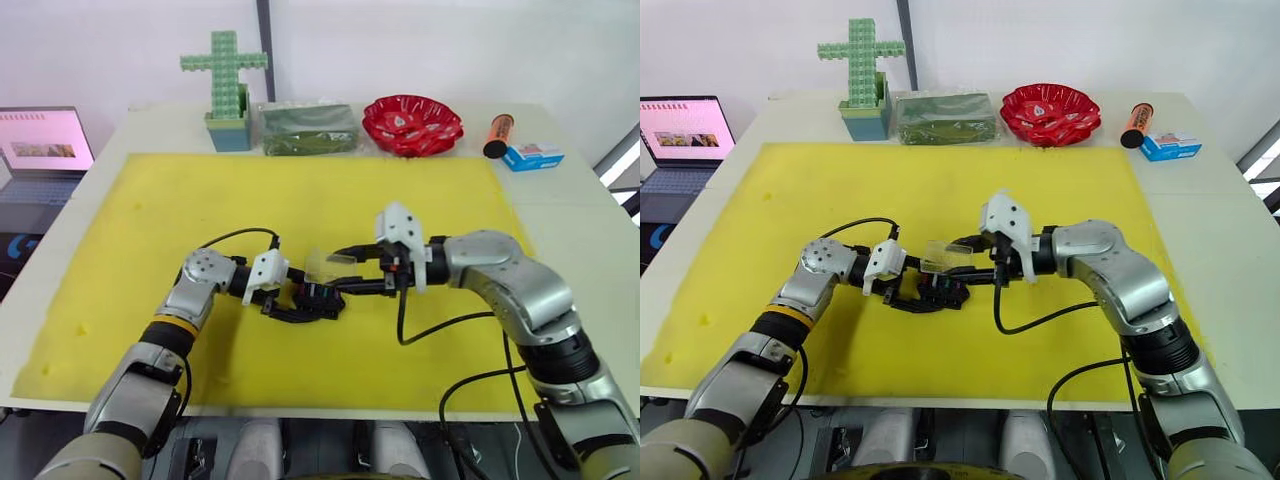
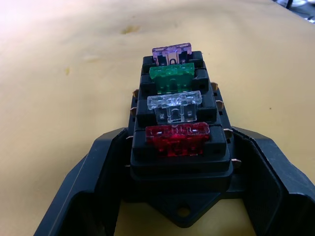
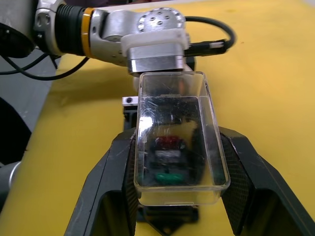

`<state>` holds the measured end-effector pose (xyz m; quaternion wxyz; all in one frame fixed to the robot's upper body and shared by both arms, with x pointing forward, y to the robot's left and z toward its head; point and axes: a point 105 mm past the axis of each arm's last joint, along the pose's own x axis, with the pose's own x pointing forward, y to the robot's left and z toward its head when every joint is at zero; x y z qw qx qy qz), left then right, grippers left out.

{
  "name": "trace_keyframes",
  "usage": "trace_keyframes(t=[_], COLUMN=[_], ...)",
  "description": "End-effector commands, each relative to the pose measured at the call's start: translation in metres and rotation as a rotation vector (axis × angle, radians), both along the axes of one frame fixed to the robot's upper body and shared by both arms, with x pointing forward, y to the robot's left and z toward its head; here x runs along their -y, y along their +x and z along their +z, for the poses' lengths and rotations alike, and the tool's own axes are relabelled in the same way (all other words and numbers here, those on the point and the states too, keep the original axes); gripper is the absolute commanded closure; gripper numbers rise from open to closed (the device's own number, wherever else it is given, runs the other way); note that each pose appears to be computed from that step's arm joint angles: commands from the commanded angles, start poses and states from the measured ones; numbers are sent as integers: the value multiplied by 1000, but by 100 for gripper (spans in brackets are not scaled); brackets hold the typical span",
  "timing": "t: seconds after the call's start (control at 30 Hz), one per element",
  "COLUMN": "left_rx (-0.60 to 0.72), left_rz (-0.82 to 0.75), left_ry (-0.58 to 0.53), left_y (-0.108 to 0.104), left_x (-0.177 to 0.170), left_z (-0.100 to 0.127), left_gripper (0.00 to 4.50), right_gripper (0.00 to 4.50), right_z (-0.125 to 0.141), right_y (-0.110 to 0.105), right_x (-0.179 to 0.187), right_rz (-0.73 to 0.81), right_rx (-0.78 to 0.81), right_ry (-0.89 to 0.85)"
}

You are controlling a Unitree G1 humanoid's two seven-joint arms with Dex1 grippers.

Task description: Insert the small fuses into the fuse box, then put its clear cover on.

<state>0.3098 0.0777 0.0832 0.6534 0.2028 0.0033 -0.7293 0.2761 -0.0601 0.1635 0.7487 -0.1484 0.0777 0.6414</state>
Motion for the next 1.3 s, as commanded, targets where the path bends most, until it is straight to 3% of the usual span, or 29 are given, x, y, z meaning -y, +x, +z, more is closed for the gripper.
trace_keyframes(t=[0.03,0.6,1.17,1.2,1.3], left_rx=[-15,-15,-10,-10,-10], left_rz=[-5,10,23,24,25], left_ry=[1,-7,-8,-9,-9], left_y=[-4,-6,-5,-5,-5], left_x=[0,-1,-1,-1,-1], left_z=[-7,-6,-5,-5,-5], left_gripper=[170,170,170,170,170], right_gripper=[268,268,268,193,103], right_z=[-1,-29,-35,-32,-28], right_y=[-2,12,12,12,11], right_x=[-6,-11,-5,-5,-6], right_rz=[10,-32,-60,-57,-55], right_rx=[61,121,77,81,89], right_ry=[-14,-107,-128,-120,-107])
